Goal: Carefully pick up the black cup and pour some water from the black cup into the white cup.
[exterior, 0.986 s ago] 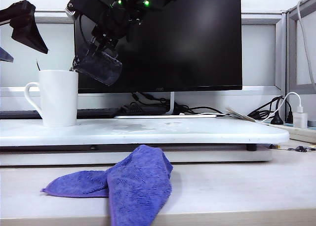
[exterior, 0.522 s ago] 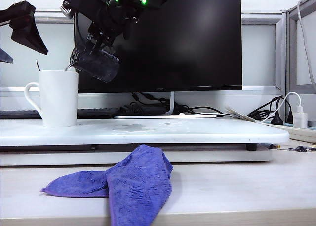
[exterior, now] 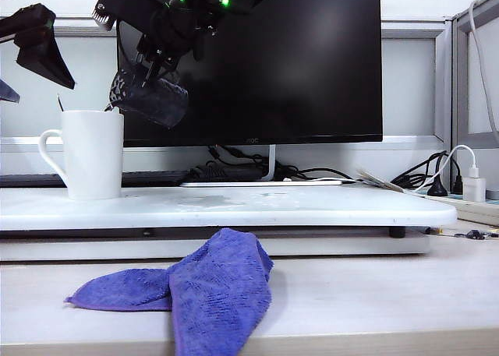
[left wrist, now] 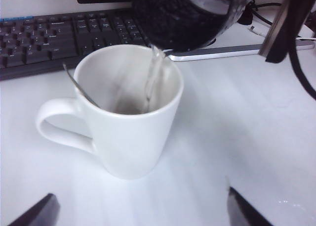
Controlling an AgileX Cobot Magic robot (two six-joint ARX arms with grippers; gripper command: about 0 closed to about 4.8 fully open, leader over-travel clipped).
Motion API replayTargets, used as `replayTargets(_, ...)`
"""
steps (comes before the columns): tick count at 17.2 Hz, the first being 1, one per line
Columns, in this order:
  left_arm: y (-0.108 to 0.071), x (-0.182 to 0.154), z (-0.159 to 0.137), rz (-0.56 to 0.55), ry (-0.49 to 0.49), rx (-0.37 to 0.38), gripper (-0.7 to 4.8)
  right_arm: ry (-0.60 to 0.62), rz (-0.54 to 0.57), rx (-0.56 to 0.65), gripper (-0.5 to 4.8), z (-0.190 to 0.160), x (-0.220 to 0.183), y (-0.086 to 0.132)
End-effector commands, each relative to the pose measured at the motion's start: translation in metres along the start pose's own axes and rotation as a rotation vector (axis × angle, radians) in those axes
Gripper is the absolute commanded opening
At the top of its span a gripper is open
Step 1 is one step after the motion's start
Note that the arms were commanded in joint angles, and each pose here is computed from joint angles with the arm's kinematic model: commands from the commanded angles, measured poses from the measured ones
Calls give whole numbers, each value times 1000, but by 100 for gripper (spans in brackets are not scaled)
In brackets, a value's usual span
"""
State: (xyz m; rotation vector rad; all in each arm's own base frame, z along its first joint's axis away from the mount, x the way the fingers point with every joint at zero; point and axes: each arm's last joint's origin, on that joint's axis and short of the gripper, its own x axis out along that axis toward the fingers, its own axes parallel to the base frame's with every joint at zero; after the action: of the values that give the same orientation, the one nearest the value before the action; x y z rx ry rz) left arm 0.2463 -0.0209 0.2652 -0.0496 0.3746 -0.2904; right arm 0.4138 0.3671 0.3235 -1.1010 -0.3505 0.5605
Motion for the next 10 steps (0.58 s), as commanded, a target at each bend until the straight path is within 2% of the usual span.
replayTargets(1,0,-1,2,0,-9,6,479,-30,-59,-7,-5,7,-4,-14)
replayTargets(5,0,-1,2,0,-9,6,479,-36,-60,153,-5,7,-5,-15)
replayTargets(7,0,-1,2,0,-7,5,479,-44,-69,314,-5,8,-8,-22)
replayTargets(10,0,-1,2,0,-6,1,479,-47,-102,469,-5,7,-14,-38)
